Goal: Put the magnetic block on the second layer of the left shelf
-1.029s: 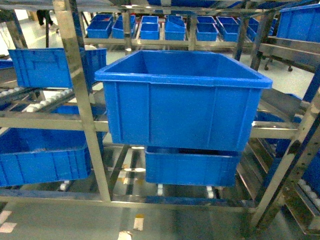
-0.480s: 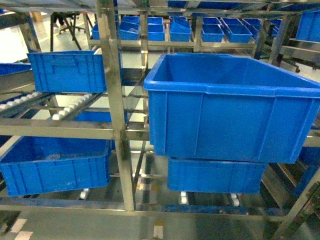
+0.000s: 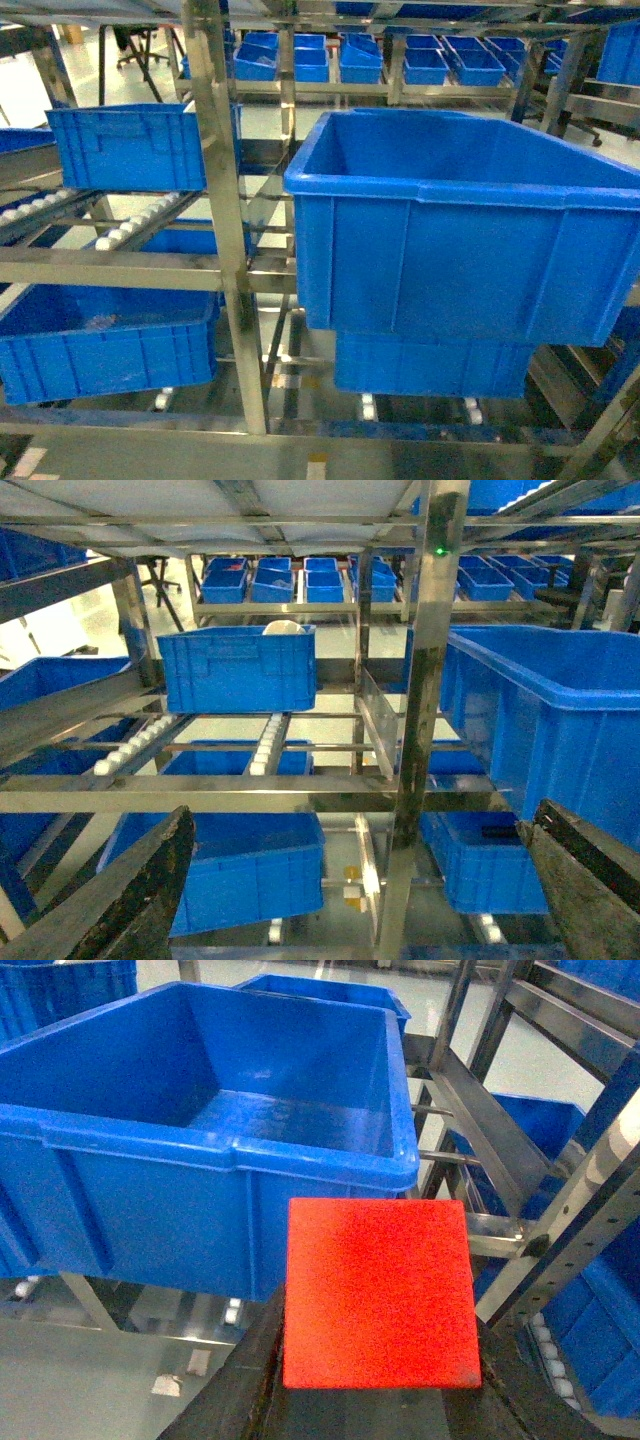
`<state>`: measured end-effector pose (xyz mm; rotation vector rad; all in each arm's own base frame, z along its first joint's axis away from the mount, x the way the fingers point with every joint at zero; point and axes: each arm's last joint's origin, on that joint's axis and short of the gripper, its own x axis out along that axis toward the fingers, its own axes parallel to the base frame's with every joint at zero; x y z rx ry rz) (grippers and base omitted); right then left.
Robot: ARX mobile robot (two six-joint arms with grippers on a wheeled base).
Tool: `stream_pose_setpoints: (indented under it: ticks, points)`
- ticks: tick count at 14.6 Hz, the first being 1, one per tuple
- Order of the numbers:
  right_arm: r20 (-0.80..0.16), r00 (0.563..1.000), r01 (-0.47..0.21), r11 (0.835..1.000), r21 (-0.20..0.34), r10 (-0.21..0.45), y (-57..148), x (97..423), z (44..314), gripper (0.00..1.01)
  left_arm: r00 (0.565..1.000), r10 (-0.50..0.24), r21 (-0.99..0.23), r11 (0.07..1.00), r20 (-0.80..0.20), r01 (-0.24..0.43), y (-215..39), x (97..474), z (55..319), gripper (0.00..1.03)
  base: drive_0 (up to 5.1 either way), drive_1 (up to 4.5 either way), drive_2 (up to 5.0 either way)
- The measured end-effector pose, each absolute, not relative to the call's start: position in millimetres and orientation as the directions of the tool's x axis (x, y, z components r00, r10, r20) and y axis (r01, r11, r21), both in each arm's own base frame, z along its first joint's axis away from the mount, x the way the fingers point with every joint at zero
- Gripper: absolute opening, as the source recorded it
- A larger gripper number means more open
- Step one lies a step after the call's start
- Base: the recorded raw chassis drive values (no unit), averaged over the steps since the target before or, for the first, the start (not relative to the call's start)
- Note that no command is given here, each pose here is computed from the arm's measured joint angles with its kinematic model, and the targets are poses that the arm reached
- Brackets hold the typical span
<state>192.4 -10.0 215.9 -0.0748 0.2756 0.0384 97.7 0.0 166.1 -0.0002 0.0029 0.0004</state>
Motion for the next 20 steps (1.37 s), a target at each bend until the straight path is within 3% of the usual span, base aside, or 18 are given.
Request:
stream_pose_setpoints:
  ticks: [8,13,15,17,20]
  points:
    - [-0.264,0.964,-0.048,0.996,-0.070,0.028,-10.0,192.4,217.1,0.33,1.000,0.000,0.000,1.000,-0.004,0.000,0.0,97.7,166.0,0.98,0.1,4.34,-4.2]
    - [-0.275,0.961,-0.048,0.997,-0.067,0.028,-9.9,192.8,215.6,0.33,1.000,0.000,0.000,1.000,-0.006,0.000,0.0,97.7,165.8,0.98,0.0,0.32,-0.3]
    - [-0.320,0.943,-0.094,0.996,0.002,0.089,5.6,210.6,215.0,0.33,1.000,0.000,0.000,1.000,-0.004,0.000,0.0,97.7,166.0,0.98,0.0,0.00,0.0]
    - [-0.402,0.904,-0.126,0.989,0.077,0.146,28.8,230.6,196.2,0.33,1.000,0.000,0.000,1.000,-0.004,0.000,0.0,97.7,166.0,0.98,0.0,0.00,0.0]
    - [-0.439,0.883,-0.105,0.982,0.156,0.165,53.5,252.3,174.2,0.33,1.000,0.000,0.000,1.000,-0.004,0.000,0.0,97.7,166.0,0.98,0.0,0.00,0.0]
